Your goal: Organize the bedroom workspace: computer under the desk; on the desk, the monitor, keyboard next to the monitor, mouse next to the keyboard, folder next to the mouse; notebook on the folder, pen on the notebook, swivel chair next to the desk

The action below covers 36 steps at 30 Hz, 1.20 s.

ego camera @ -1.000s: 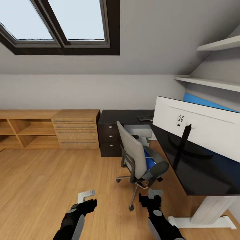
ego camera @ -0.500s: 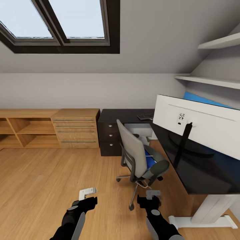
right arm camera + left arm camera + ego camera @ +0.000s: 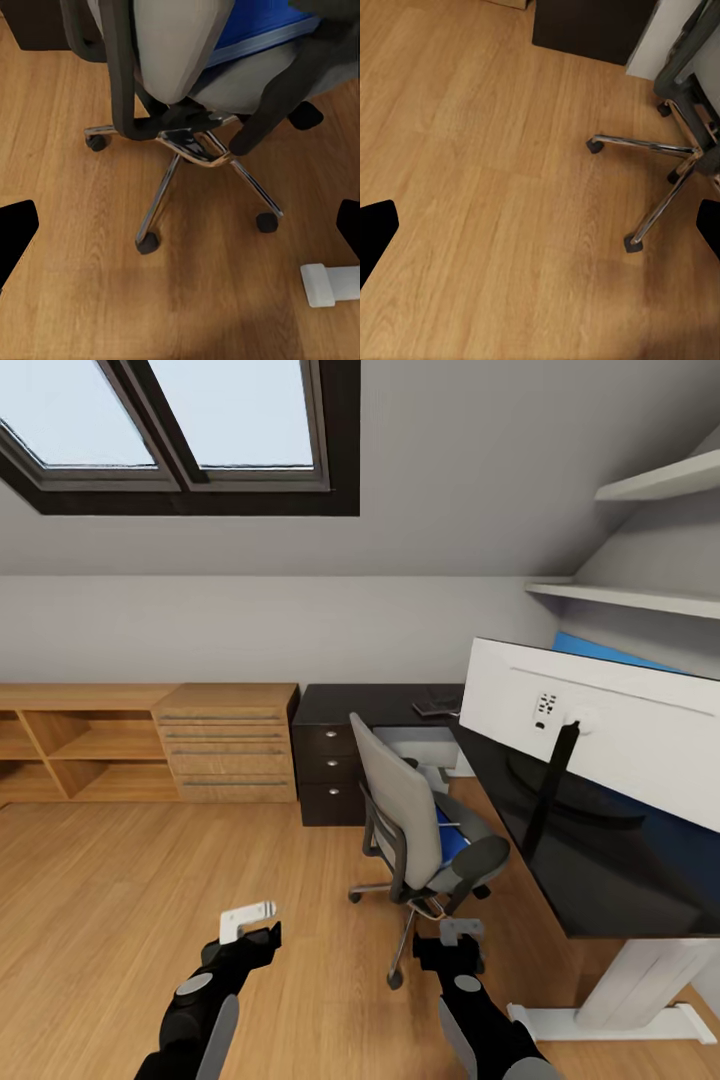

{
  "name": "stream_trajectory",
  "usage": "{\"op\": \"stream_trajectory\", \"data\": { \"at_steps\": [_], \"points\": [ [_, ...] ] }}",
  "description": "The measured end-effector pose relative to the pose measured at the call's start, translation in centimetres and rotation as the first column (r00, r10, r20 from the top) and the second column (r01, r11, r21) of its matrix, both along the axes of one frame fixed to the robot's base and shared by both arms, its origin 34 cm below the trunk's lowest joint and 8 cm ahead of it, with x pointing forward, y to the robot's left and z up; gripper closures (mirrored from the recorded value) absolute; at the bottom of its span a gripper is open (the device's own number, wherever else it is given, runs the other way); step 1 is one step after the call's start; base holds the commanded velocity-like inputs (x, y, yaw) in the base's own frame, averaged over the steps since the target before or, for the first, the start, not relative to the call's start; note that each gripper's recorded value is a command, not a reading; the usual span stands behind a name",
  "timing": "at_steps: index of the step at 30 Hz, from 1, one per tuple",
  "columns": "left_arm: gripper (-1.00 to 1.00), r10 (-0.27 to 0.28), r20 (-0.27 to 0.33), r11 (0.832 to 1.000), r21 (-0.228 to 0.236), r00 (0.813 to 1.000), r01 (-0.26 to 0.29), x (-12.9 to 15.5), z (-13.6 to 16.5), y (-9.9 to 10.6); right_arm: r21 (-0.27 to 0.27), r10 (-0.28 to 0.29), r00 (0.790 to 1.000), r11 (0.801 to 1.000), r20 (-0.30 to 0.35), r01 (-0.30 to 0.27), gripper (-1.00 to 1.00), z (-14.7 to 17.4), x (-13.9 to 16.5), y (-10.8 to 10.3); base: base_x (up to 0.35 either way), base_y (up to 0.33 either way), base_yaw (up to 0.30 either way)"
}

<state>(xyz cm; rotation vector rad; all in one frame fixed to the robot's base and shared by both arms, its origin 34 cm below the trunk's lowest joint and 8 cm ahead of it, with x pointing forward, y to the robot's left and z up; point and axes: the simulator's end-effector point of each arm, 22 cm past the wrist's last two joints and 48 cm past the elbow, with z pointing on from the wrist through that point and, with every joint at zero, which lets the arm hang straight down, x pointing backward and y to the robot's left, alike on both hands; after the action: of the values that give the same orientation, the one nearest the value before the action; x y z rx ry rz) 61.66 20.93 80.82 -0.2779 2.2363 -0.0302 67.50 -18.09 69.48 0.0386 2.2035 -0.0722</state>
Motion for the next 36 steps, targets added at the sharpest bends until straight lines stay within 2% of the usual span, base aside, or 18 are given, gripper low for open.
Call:
{"op": "stream_trajectory", "data": {
  "at_steps": [1, 3, 4, 8, 21, 31, 36],
  "points": [
    [-1.00, 0.001, 0.000, 1.000, 0.001, 1.000, -0.001, -0.1, -0.2, 0.1, 0.007, -0.012, 0.998, 1.000, 0.057, 0.012, -1.00, 2.1, 1.6, -0.2, 0.000, 0.000, 0.000],
    [-1.00, 0.001, 0.000, 1.000, 0.001, 1.000, -0.001, -0.1, -0.5, 0.1, 0.020, -0.027, 0.996, 0.999, 0.090, 0.025, -1.00, 3.1, 2.4, -0.4, 0.000, 0.000, 0.000],
    [-1.00, 0.002, 0.000, 1.000, 0.000, 1.000, -0.002, -0.2, -0.6, 0.1, 0.079, -0.078, 0.990, 0.995, 0.115, 0.069, -1.00, 4.2, 3.0, -0.6, 0.000, 0.000, 0.000],
    [-1.00, 0.003, 0.000, 1.000, 0.001, 1.000, -0.003, -0.2, -1.2, 0.1, 0.118, -0.110, 0.987, 0.988, 0.113, 0.097, -1.00, 3.7, 3.0, -0.8, 0.000, 0.000, 0.000],
    [-1.00, 0.002, -0.001, 1.000, 0.001, 1.000, -0.002, -0.2, -3.4, 0.1, 0.127, -0.118, 0.987, 0.986, 0.113, 0.104, -1.00, 1.6, 3.0, -0.9, -0.018, 0.000, 0.000],
    [-1.00, 0.001, -0.003, 1.000, 0.000, 1.000, -0.001, -0.2, -5.1, 0.0, 0.126, -0.118, 0.987, 0.987, 0.112, 0.103, -1.00, -0.1, 2.9, -0.9, -0.265, 0.000, 0.000],
    [-1.00, 0.001, -0.002, 1.000, -0.001, 1.000, -0.001, -0.3, -5.9, -0.1, 0.125, -0.116, 0.987, 0.987, 0.113, 0.102, -1.00, -1.0, 2.9, -1.0, -0.108, 0.000, 0.000]
  ]
}}
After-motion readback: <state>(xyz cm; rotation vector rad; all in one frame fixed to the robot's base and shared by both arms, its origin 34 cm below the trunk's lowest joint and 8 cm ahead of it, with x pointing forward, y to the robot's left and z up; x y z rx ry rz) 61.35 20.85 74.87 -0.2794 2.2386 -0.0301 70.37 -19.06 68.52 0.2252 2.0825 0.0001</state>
